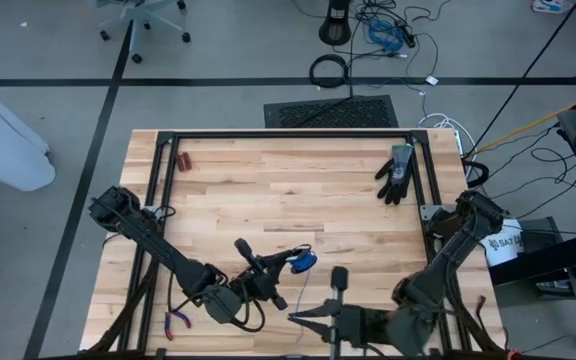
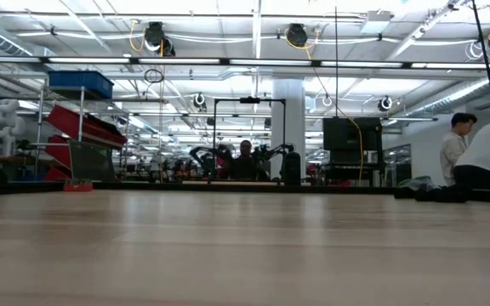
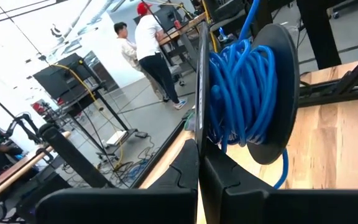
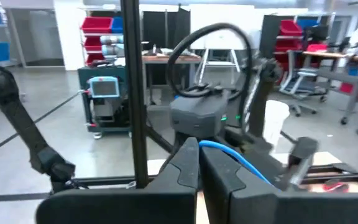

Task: Coil cords
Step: Coil the green wire onto a spool

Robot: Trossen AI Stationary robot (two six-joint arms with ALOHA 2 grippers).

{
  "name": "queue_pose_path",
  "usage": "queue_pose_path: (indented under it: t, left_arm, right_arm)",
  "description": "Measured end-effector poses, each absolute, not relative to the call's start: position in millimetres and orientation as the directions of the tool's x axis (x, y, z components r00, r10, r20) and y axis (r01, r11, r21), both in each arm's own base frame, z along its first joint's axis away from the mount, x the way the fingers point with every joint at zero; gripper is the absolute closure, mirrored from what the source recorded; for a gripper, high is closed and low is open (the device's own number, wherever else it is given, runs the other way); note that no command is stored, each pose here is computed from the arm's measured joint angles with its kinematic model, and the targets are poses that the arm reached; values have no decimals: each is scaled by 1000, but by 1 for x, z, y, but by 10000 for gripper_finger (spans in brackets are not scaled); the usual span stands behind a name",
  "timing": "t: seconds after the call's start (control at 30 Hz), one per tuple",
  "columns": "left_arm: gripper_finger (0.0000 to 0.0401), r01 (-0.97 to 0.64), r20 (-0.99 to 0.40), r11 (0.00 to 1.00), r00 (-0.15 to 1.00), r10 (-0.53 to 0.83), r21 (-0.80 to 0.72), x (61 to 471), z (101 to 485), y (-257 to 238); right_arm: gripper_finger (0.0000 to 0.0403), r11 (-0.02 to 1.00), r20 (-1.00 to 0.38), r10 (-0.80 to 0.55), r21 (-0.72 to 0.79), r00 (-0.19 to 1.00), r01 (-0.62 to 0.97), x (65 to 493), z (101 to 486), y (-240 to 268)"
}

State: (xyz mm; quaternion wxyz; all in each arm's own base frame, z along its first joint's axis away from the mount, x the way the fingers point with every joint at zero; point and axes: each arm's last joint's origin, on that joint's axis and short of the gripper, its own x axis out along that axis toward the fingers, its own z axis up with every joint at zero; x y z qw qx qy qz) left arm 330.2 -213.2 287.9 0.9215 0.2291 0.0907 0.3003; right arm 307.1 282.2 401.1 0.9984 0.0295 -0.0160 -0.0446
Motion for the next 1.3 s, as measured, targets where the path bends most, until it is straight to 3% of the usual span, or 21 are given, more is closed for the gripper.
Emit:
queue_pose_path:
  t: [0.53,0.87,1.3]
  left_arm:
    - [401,-544,-18,740,801,599,395,332,290,-212]
    - [401,-480,-7,803,857,515,354,330,300,-222]
    - [401,-392,12,865,912,409,314,325,317,-238]
  right_arm:
    - [403,996,-20,-4,84,1000,6,339,366,287]
    - [403,1000,-131,-12,-6,991,12,342,347,289]
    - [403,997,-168,-11,-74,986,-1,336,343,294]
